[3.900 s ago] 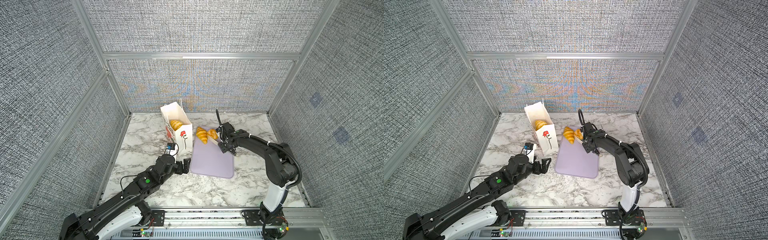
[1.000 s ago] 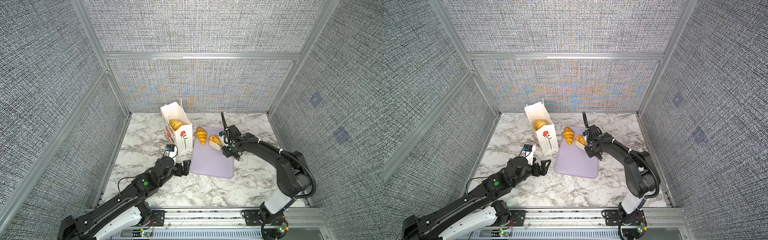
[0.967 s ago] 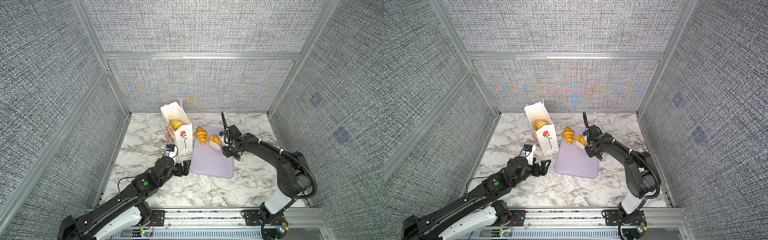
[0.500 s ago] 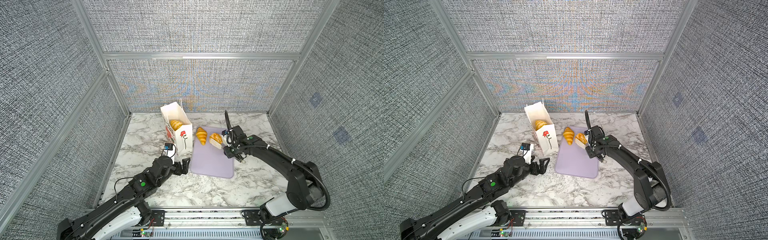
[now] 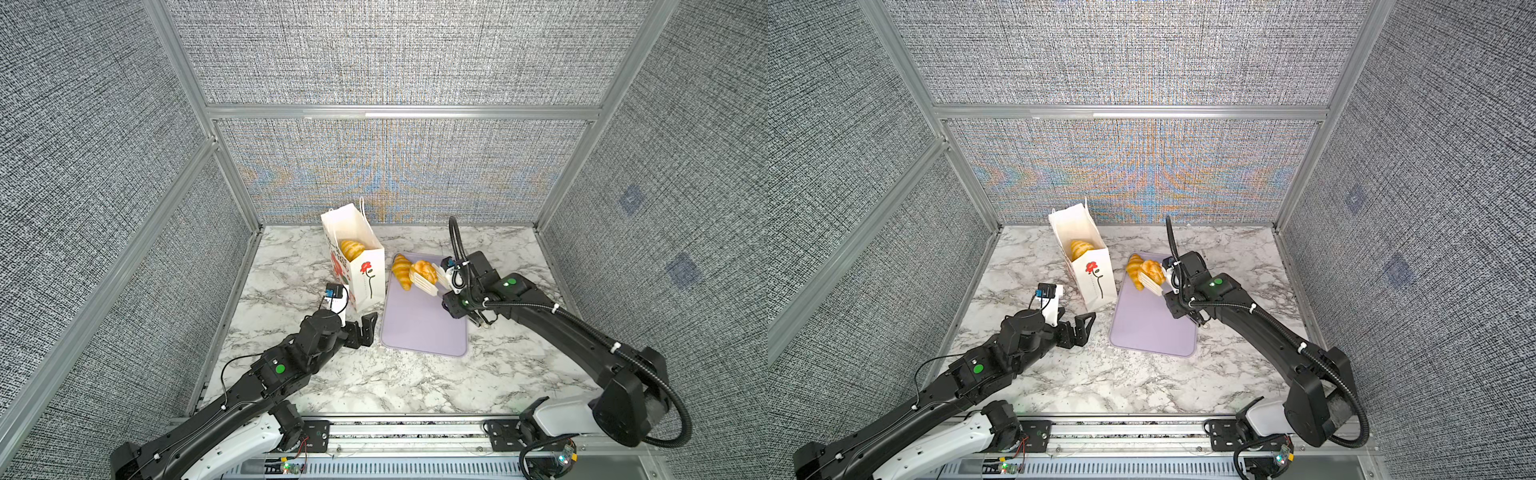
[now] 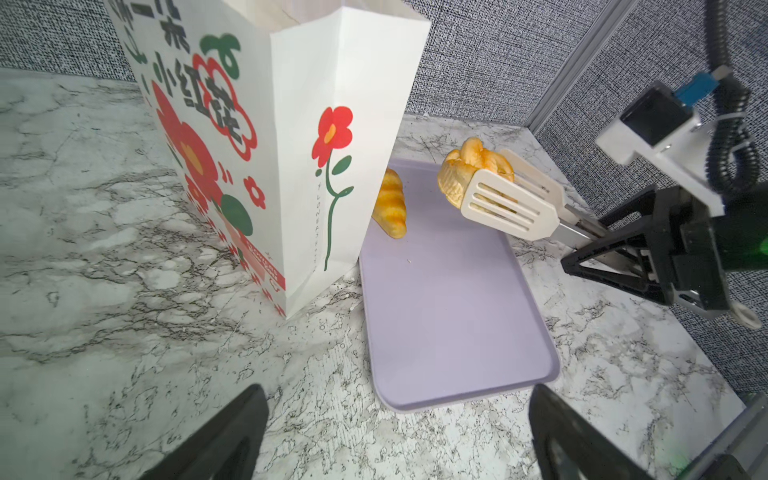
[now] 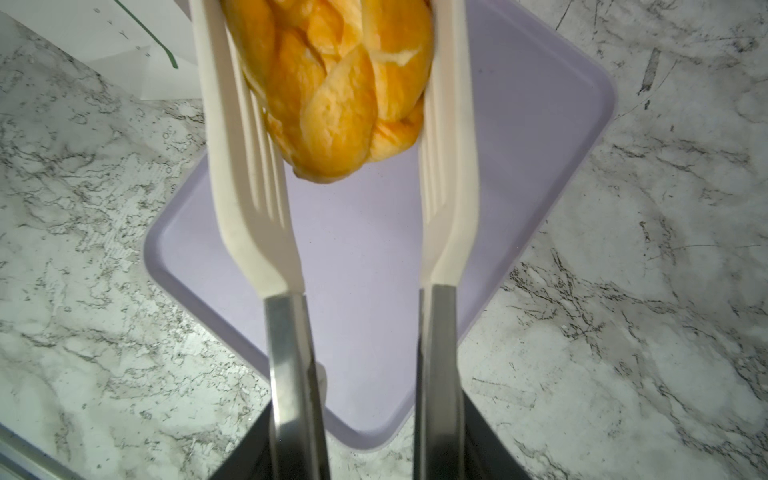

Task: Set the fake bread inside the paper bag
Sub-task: 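Lift the bun with the tongs and carry it over the bag opening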

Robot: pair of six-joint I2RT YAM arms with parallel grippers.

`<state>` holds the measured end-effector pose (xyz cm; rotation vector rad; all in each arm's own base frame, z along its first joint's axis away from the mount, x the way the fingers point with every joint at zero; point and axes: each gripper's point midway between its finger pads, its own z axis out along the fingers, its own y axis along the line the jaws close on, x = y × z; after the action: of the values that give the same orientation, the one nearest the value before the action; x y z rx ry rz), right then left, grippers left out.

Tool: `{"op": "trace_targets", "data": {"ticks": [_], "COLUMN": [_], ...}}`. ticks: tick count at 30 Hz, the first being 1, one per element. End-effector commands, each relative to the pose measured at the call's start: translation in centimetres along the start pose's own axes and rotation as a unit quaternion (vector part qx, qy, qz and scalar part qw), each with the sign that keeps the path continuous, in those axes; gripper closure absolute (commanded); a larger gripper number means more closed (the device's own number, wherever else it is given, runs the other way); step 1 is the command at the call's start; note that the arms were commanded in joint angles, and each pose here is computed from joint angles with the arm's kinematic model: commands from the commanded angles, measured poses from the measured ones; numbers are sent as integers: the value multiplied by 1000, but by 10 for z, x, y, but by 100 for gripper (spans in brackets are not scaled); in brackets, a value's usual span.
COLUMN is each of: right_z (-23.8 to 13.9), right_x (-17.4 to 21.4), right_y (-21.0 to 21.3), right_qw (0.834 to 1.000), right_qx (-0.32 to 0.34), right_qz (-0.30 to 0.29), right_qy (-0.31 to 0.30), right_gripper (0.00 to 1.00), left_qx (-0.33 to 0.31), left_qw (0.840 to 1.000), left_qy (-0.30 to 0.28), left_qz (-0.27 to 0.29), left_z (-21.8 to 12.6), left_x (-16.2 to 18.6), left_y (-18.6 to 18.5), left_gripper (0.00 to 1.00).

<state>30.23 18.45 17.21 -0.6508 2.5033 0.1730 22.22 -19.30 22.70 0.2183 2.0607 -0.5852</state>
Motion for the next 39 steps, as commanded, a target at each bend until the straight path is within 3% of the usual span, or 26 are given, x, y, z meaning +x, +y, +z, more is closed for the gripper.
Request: {"op": "trace_targets", "data": {"ticks": [1, 22, 39], "right_z": [-11, -72, -103], "right_x": [-8, -52, -104], "right_y": [9, 53, 102], "right_qw": [1000, 992, 975], "right_qx": [-14, -67, -127], "right_qz": [9, -8, -39], "right_qy": [-19, -107, -178], "right_gripper": [51, 49, 49], "left_qx": [-15, -55, -71], "left_qw": [1000, 998, 997], "left_qy": [-5, -23, -25], "left_qz": [12, 19, 12], "left_z": [-3, -18, -23], "left_x": [-6, -26, -34], "left_y": [4, 14, 25], "left_gripper": [1, 1, 1]}}
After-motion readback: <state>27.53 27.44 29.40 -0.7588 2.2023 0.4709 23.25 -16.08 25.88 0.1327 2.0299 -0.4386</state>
